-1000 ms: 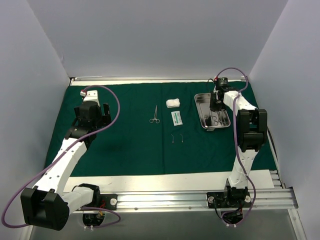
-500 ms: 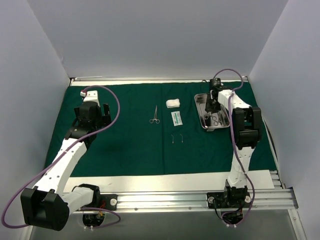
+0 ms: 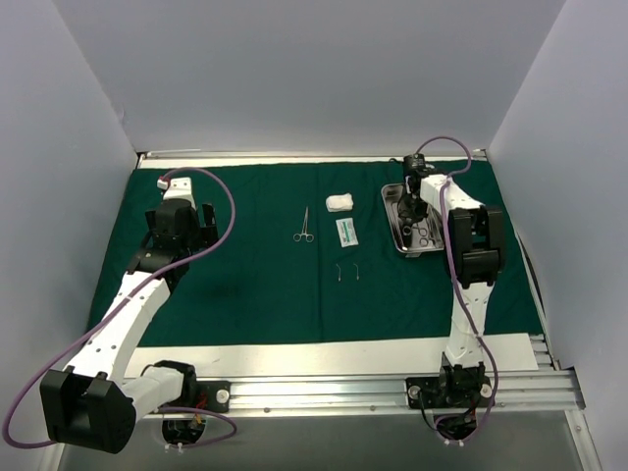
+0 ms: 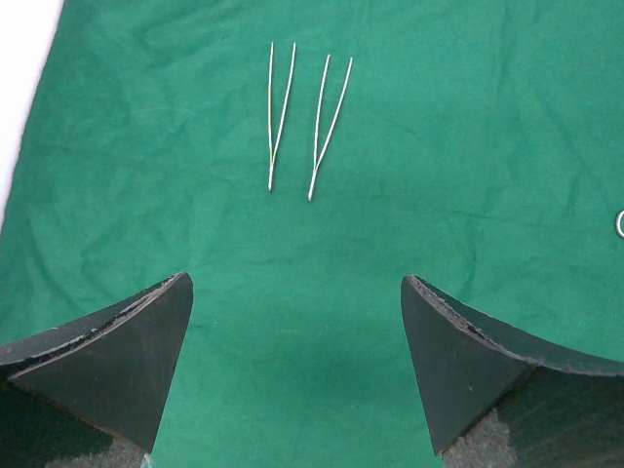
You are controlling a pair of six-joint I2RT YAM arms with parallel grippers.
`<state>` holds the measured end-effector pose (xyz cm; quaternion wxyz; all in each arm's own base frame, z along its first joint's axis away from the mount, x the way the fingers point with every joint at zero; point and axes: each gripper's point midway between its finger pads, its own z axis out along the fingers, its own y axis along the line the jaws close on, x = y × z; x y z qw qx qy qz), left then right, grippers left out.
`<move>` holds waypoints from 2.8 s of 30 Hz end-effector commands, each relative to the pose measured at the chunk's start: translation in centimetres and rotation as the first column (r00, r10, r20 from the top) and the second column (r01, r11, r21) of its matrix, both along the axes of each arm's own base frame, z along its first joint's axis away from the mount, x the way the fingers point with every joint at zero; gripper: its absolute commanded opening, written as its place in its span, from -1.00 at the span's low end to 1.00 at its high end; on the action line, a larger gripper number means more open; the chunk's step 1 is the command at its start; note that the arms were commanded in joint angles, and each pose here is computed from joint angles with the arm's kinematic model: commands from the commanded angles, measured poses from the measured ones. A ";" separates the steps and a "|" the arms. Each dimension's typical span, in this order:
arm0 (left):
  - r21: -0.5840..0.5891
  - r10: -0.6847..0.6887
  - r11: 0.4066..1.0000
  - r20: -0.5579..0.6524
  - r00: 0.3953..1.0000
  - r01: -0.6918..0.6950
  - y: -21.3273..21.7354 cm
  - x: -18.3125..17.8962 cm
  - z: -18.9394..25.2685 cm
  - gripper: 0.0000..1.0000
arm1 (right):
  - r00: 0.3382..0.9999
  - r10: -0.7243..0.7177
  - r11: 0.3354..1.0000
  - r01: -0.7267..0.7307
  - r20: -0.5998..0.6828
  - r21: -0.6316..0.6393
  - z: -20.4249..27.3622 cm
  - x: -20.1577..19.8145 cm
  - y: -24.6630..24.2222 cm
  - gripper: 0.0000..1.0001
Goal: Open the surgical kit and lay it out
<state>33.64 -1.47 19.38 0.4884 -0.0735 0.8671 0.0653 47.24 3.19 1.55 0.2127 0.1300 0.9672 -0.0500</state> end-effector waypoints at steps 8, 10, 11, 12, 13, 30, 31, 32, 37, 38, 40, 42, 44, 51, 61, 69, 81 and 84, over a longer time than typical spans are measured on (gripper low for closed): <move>-0.018 -0.007 1.000 0.052 0.999 0.008 -0.4 0.3 1.5 0.94 | 0.999 -0.011 0.999 0.012 0.036 -0.038 3.5 0.3 -1.0 -0.66; -0.019 -0.007 1.000 0.054 0.999 0.008 -0.4 0.3 1.5 0.94 | 0.999 -0.008 0.999 0.009 0.046 -0.031 4.2 0.6 -1.2 -0.66; -0.019 -0.007 1.000 0.054 0.999 0.008 -0.4 0.3 1.5 0.94 | 0.999 -0.006 1.000 0.007 0.043 -0.029 4.3 0.6 -1.3 -0.66; -0.019 -0.007 1.000 0.057 0.998 0.008 -0.4 0.3 1.6 0.94 | 0.999 -0.006 1.000 0.007 0.044 -0.025 4.3 0.7 -1.4 -0.66; -0.019 -0.007 1.000 0.055 0.998 0.008 -0.3 0.2 1.6 0.94 | 0.999 -0.003 1.000 0.004 0.043 -0.022 4.4 0.7 -1.4 -0.66; -0.017 -0.005 1.000 0.055 0.998 0.006 -0.3 0.2 1.6 0.94 | 0.998 0.041 0.999 -0.039 -0.053 0.035 1.3 -0.5 -1.5 -0.66; -0.016 -0.007 1.000 0.054 0.999 0.008 -0.3 0.2 1.5 0.94 | 0.997 0.044 0.998 -0.042 -0.058 0.036 1.1 -0.5 -1.6 -0.66; -0.017 -0.006 1.000 0.052 0.999 0.007 -0.3 0.2 1.5 0.94 | 0.997 0.046 0.998 -0.044 -0.068 0.037 0.7 -0.6 -1.6 -0.66; -0.016 -0.005 1.000 0.054 0.999 0.006 -0.3 0.3 1.5 0.94 | 0.994 0.065 0.997 -0.061 -0.088 0.047 -0.1 -0.8 -1.3 -0.70; -0.015 -0.005 1.000 0.052 0.999 0.006 -0.3 0.2 1.5 0.94 | 0.993 0.065 0.997 -0.061 -0.098 0.047 -0.4 -1.0 -1.4 -0.70; -0.017 -0.005 1.000 0.052 0.999 0.006 -0.3 0.2 1.5 0.94 | 0.992 0.060 0.997 -0.055 -0.110 0.046 -0.7 -1.2 -1.5 -0.70; -0.015 -0.005 1.000 0.051 0.999 0.006 -0.3 0.2 1.5 0.94 | 0.991 0.052 0.998 -0.046 -0.125 0.049 -1.1 -1.5 -1.6 -0.71; -0.015 -0.005 1.000 0.052 0.999 0.006 -0.3 0.2 1.5 0.94 | 0.987 0.047 0.998 -0.040 -0.151 0.049 -1.7 -2.0 -1.9 -0.71; -0.014 -0.006 1.000 0.052 0.999 0.007 -0.3 0.2 1.5 0.94 | 0.958 0.077 0.995 -0.059 -0.276 0.075 -5.2 -4.5 -2.2 -0.77; -0.014 -0.004 1.000 0.051 0.999 0.005 -0.3 0.2 1.4 0.95 | 0.953 0.089 0.994 -0.068 -0.290 0.082 -6.0 -5.1 -3.2 -1.00; -0.014 -0.003 1.000 0.051 0.999 0.004 -0.2 0.2 1.4 0.94 | 0.992 0.128 0.986 -0.129 0.018 0.104 2.7 0.0 -2.2 -1.00; -0.014 -0.005 1.000 0.057 0.998 0.006 -0.2 0.2 1.6 0.94 | 0.970 0.133 0.972 -0.168 0.205 0.162 8.3 1.6 -0.8 -1.00; -0.015 -0.004 1.000 0.054 0.999 0.005 -0.3 0.2 1.5 0.94 | 0.963 0.131 0.967 -0.177 0.235 0.184 9.2 1.6 -0.2 -1.00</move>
